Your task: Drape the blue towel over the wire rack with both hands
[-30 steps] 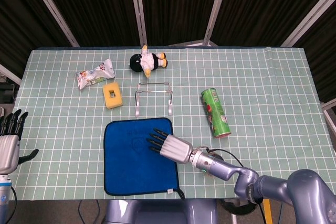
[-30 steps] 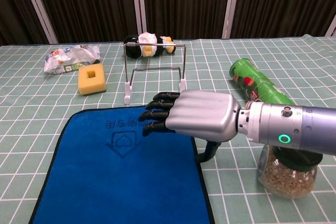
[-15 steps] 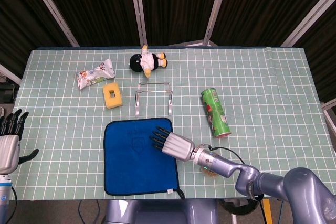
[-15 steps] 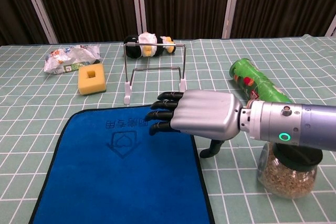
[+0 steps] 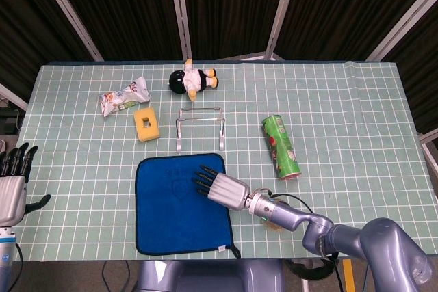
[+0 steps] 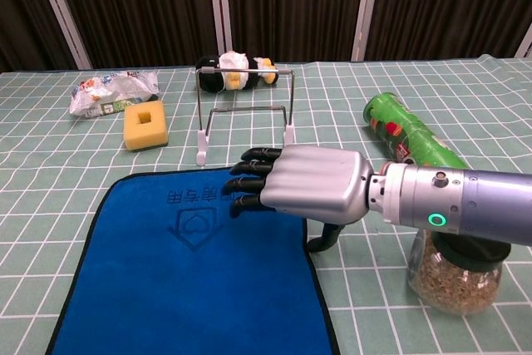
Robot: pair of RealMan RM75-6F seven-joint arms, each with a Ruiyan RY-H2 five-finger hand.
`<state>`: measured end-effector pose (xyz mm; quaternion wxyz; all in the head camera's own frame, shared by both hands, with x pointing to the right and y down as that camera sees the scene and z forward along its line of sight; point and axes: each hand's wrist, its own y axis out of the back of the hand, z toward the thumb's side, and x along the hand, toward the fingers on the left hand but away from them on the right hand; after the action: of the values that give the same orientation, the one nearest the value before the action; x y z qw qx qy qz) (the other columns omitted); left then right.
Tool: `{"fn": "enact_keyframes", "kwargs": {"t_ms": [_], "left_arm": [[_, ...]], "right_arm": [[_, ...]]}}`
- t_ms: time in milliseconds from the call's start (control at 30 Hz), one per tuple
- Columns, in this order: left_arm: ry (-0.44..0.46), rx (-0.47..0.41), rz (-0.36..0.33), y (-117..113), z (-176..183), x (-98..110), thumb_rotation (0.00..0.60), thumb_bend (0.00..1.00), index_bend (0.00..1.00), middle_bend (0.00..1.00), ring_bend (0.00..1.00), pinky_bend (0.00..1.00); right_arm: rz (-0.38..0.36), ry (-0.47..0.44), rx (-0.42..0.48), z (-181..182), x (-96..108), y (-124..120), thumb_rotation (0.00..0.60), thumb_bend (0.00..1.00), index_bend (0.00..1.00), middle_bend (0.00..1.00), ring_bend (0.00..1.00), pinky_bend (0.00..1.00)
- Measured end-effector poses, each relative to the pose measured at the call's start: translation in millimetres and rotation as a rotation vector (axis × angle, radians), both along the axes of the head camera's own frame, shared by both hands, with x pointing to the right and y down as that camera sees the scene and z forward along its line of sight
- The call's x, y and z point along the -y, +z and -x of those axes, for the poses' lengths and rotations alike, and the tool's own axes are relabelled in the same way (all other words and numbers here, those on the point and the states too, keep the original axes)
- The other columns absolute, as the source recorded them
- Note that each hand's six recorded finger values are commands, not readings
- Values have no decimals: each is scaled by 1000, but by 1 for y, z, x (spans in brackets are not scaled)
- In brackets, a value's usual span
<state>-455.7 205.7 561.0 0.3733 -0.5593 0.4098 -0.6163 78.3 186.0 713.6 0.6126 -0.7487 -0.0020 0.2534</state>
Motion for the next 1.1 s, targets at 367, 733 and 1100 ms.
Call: {"fn": "enact_keyframes", "kwargs": {"t_ms": [367,733,1100], "left_arm": [[-1,-2,-1,-1,0,0,600,0,0,0,0,0],[5,1,6,1,-1,0,600,0,0,0,0,0],[131,-23,38,13,-26,11,600,51,38,0,0,0]], "right_arm": [[5,9,29,6,0,0,600,127,254,103,0,0],[18,18,52,7,-1,0,600,338,513,120,0,0],[46,27,70,11,-6,2,600,400,738,132,0,0]]}}
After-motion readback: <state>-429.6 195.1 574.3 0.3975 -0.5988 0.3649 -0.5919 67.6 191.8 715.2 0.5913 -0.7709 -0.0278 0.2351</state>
